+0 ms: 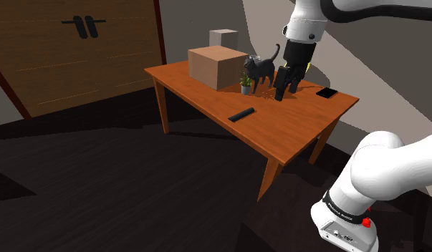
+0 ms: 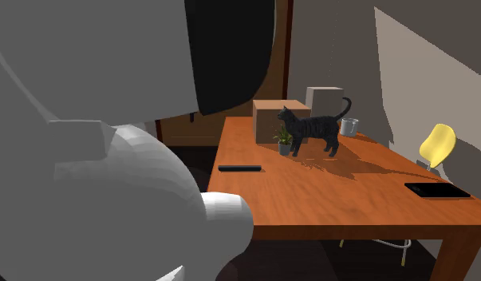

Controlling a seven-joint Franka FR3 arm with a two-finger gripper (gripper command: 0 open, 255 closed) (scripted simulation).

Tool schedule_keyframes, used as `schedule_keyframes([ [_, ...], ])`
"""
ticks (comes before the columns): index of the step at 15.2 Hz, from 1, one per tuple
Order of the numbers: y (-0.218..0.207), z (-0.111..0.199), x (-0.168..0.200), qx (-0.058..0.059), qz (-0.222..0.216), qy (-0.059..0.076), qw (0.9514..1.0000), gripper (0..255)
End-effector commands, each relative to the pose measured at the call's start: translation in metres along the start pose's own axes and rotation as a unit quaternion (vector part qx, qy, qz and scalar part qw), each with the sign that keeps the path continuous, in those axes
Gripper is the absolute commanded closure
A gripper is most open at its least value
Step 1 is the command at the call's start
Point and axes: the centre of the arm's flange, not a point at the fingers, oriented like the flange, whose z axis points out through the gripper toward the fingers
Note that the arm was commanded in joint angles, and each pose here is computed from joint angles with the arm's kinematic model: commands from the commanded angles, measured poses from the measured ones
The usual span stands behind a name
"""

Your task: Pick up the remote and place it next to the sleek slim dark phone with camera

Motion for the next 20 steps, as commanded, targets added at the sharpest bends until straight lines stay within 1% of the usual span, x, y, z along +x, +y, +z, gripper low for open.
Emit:
schedule_keyframes([
  [1, 0.0, 0.0, 0.0, 0.0, 0.0, 0.0, 1.0, 0],
  [3, 0.02, 0.015, 0.006, -0.003, -0.042, 0.001, 0.9991, 0],
  [5, 0.039, 0.03, 0.015, -0.005, -0.084, 0.003, 0.9965, 0],
  [7, 0.057, 0.045, 0.024, -0.008, -0.126, 0.004, 0.992, 0],
  [10, 0.083, 0.067, 0.042, -0.012, -0.188, 0.006, 0.9821, 0],
  [12, 0.099, 0.082, 0.055, -0.015, -0.229, 0.007, 0.9733, 0],
  [15, 0.122, 0.104, 0.078, -0.019, -0.29, 0.009, 0.9569, 0],
  [17, 0.135, 0.118, 0.095, -0.021, -0.329, 0.01, 0.9439, 0],
  [20, 0.152, 0.139, 0.122, -0.025, -0.388, 0.012, 0.9212, 0],
])
